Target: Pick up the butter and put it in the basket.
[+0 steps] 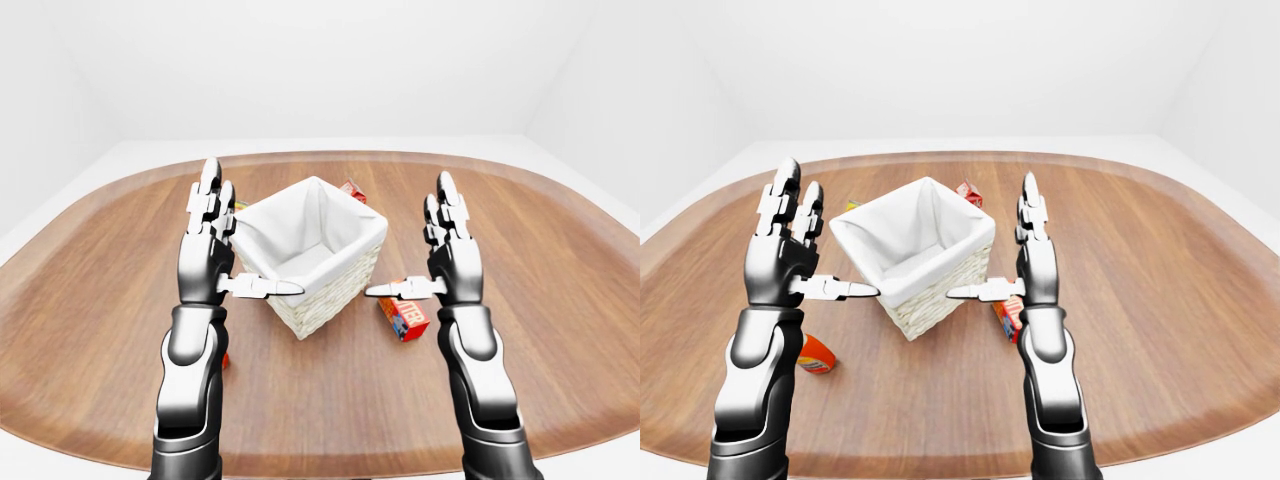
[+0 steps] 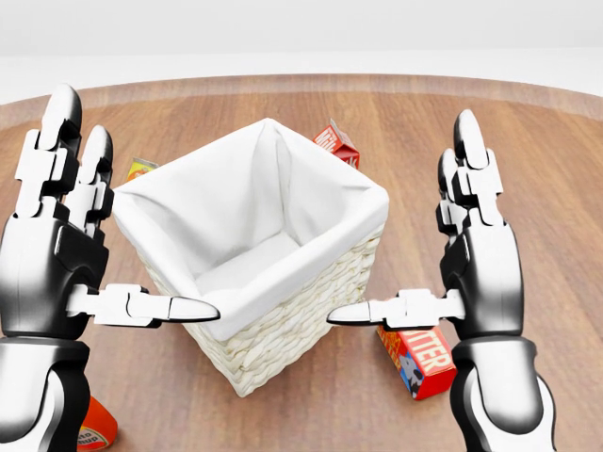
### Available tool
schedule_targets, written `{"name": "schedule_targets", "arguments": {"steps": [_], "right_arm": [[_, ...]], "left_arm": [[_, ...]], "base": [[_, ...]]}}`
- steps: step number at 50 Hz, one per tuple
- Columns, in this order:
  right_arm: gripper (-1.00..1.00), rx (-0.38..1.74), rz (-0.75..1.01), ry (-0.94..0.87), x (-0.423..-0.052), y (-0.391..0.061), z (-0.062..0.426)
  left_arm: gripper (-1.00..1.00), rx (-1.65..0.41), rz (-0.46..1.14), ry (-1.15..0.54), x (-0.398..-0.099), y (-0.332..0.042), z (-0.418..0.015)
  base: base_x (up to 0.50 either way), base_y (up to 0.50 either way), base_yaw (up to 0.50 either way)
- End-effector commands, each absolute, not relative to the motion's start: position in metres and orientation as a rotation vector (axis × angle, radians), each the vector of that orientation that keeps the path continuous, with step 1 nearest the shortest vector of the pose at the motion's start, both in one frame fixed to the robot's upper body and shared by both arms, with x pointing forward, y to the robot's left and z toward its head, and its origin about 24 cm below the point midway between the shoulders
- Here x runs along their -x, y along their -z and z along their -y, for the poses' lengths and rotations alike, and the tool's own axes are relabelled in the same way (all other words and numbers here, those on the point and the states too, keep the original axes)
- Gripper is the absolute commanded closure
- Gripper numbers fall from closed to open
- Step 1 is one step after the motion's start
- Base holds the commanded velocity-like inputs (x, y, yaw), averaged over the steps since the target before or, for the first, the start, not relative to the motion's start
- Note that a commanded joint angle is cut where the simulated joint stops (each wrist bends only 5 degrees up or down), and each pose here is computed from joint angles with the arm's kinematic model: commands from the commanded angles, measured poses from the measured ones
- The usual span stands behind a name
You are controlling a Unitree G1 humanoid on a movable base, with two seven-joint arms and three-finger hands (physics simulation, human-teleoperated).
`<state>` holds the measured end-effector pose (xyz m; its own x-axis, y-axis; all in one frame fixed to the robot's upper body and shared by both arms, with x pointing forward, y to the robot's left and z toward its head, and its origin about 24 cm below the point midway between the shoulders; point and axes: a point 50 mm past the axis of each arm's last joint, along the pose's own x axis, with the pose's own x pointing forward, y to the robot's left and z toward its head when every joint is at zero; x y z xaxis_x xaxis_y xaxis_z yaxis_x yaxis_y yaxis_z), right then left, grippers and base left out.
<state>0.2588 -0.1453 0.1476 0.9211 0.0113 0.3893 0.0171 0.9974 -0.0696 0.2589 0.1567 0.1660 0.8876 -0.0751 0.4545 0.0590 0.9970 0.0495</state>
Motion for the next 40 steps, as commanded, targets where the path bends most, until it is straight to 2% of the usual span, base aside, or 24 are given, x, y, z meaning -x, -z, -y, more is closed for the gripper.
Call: {"name": "schedule_targets", "arguments": {"steps": [1,22,31,40], "right_arm": [[-1.0,0.239,0.227,0.053,-0.266,-0.109,0.156],[-1.0,0.231,-0.41,0.243,-0.265,0.033,0.2],[-1.0,0.248,-0.479,0.284,-0.257,0.061,0.21],[-1.0,0.272,-0.563,0.338,-0.262,0.071,0.218]], "left_arm": [[-1.0,-0.032,0.472,0.07,-0.258,-0.165,-0.157],[-1.0,-0.025,0.483,0.068,-0.258,-0.168,-0.158],[-1.0,-0.023,0.481,0.068,-0.258,-0.167,-0.158],[-1.0,-0.025,0.485,0.068,-0.258,-0.169,-0.158]], "base": [[0.0,0.0,0.0],[0.0,0.0,0.0],[0.0,0.0,0.0],[0.0,0.0,0.0]]}}
